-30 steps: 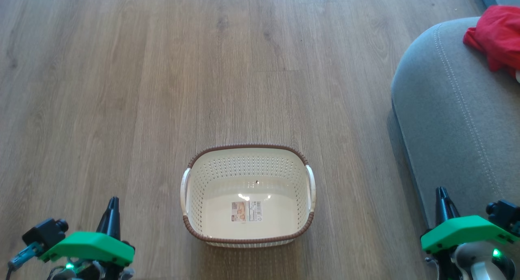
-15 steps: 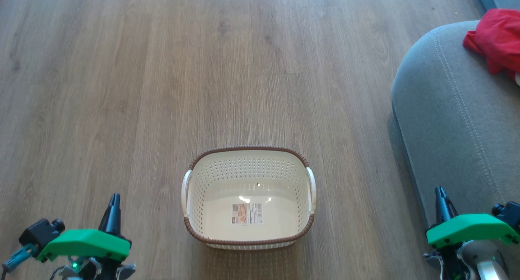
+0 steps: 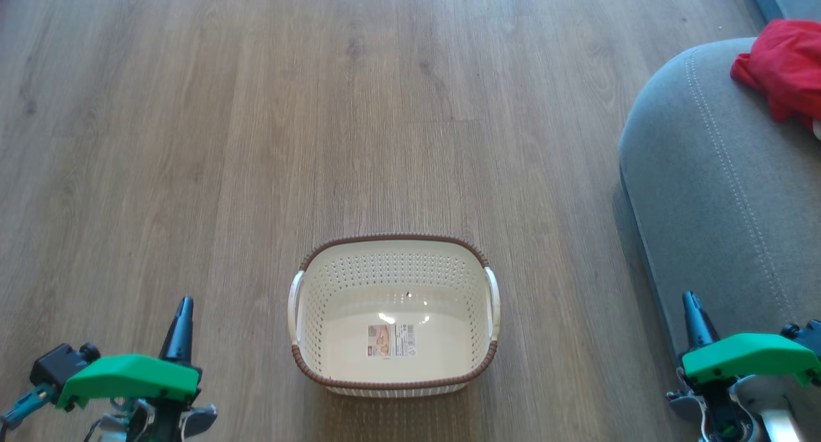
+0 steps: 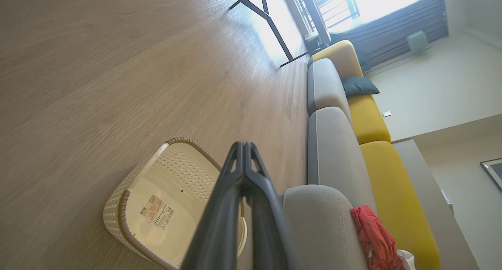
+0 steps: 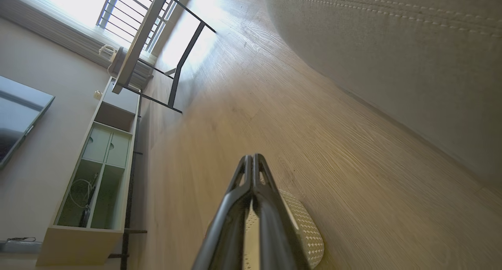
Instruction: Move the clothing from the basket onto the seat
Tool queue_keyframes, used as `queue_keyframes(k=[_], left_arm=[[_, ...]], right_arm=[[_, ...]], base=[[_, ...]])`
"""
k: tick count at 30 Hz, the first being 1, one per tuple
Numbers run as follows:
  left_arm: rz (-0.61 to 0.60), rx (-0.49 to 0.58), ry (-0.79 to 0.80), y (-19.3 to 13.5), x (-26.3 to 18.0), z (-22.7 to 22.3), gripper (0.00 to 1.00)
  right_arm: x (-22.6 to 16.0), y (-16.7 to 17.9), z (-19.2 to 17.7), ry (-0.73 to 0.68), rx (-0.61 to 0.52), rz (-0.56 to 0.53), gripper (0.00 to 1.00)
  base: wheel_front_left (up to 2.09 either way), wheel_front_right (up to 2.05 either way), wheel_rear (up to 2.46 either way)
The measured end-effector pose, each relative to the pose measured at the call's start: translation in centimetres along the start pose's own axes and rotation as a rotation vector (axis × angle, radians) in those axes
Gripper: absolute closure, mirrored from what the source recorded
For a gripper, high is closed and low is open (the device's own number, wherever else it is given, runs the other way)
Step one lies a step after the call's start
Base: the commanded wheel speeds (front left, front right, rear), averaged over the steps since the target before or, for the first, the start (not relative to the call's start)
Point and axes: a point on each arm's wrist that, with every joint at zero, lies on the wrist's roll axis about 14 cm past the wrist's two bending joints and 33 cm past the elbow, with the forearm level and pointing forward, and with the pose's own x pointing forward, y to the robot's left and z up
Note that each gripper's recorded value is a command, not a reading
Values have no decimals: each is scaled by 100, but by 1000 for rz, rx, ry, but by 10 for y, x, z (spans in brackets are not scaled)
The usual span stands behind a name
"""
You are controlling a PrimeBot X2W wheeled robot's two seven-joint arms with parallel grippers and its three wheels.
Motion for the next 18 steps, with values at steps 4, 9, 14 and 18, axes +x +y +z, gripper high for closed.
queue_keyframes(k=[4, 9, 14, 18], left_arm=[[-2, -43, -5, -1, 0, 2, 100], [-7, -101, -10, -3, -1, 4, 100], [-23, -159, -7, -8, -1, 3, 100], [-34, -200, -10, -11, 0, 5, 100]], right_arm=[[0, 1, 0, -3, 51, 1, 100], [0, 2, -1, 3, 116, 4, 100], [0, 4, 0, 6, 177, 10, 100], [0, 5, 1, 8, 227, 13, 100]], base=[[0, 0, 0], [0, 0, 0], [0, 0, 0], [0, 0, 0]])
